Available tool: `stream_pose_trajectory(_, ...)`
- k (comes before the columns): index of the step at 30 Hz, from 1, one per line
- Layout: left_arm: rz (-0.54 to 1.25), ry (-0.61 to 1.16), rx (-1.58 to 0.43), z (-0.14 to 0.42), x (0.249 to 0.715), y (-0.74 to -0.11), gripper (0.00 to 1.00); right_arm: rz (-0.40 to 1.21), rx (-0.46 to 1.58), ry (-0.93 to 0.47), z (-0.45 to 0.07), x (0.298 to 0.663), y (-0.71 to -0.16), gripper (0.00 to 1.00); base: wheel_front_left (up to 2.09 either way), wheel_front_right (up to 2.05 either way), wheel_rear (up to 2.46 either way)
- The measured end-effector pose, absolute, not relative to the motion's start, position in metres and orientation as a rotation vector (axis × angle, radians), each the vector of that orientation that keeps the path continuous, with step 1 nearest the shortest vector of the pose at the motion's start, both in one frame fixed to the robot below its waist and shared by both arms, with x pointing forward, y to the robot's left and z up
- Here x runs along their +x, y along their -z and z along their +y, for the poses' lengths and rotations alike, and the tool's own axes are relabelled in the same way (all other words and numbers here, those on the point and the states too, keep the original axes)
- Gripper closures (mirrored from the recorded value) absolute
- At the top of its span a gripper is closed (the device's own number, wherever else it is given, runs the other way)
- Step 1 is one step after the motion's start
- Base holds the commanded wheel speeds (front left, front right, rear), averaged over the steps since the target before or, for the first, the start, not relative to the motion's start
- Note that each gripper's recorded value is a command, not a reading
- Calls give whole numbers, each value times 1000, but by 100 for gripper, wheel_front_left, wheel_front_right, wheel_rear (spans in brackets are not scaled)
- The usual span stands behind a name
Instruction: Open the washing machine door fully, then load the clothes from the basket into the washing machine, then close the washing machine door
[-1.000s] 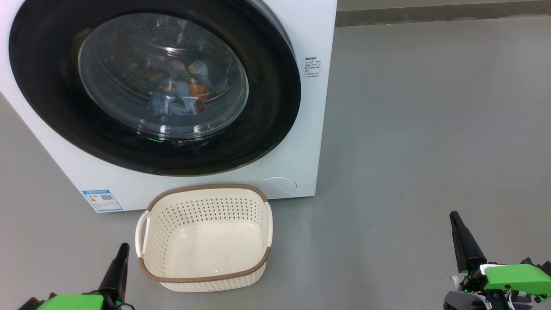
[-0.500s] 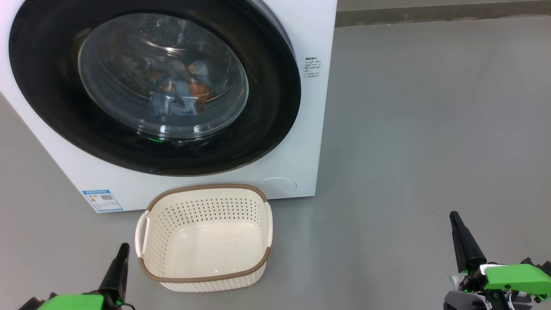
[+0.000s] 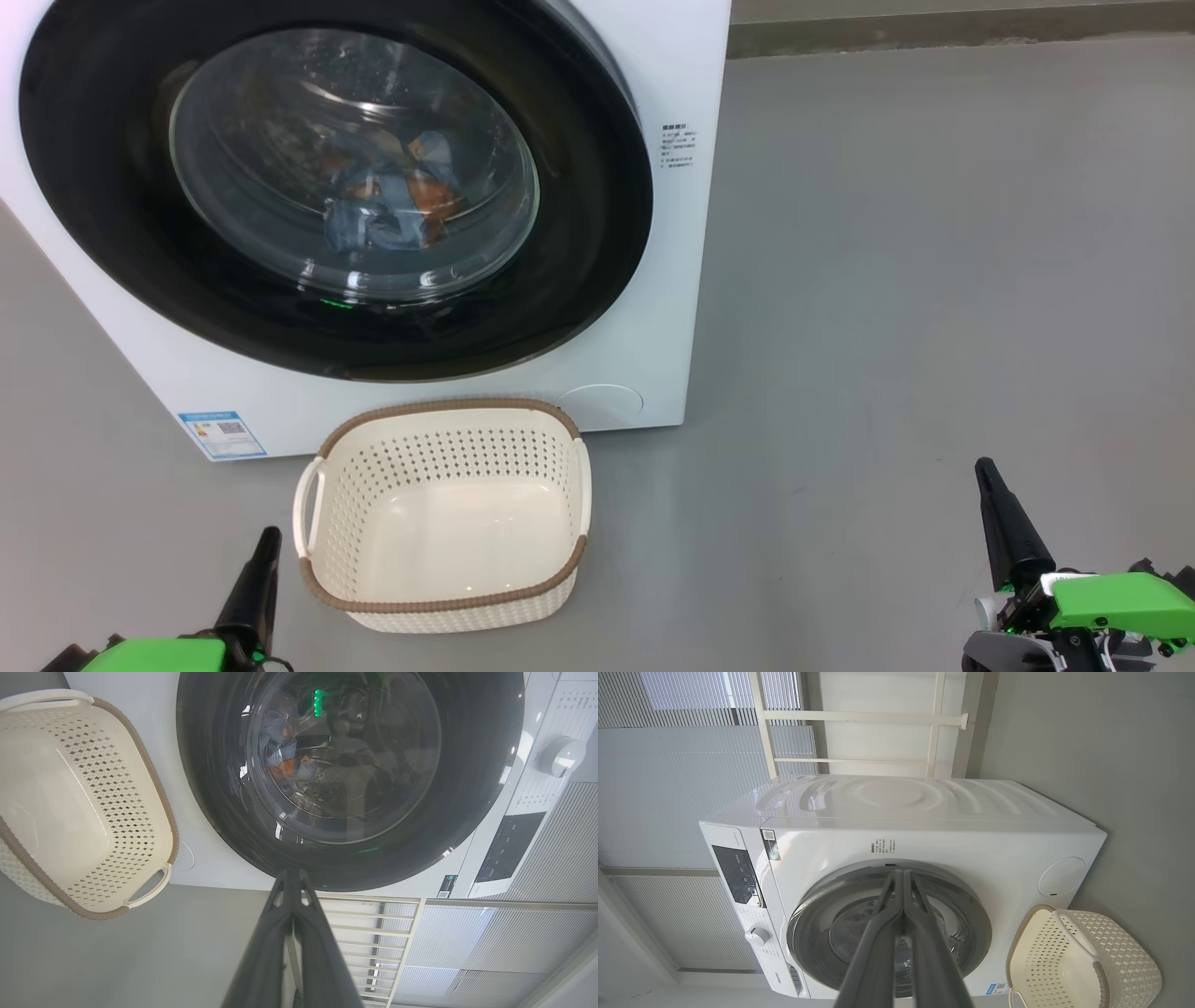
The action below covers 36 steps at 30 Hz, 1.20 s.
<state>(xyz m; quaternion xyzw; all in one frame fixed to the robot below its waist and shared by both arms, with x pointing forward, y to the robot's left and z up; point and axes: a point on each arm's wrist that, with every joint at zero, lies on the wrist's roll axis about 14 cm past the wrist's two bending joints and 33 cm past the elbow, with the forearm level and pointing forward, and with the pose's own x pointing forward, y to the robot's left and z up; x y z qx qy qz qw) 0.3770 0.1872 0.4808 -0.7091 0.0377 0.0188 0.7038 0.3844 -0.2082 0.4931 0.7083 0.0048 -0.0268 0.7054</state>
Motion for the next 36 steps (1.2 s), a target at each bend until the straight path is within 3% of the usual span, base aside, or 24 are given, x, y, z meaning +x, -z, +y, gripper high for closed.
stream_pose_trajectory(36,83,-42,-1578,188,377,-481,100,11,1575,60,-208,384,-493,100,0,0,0)
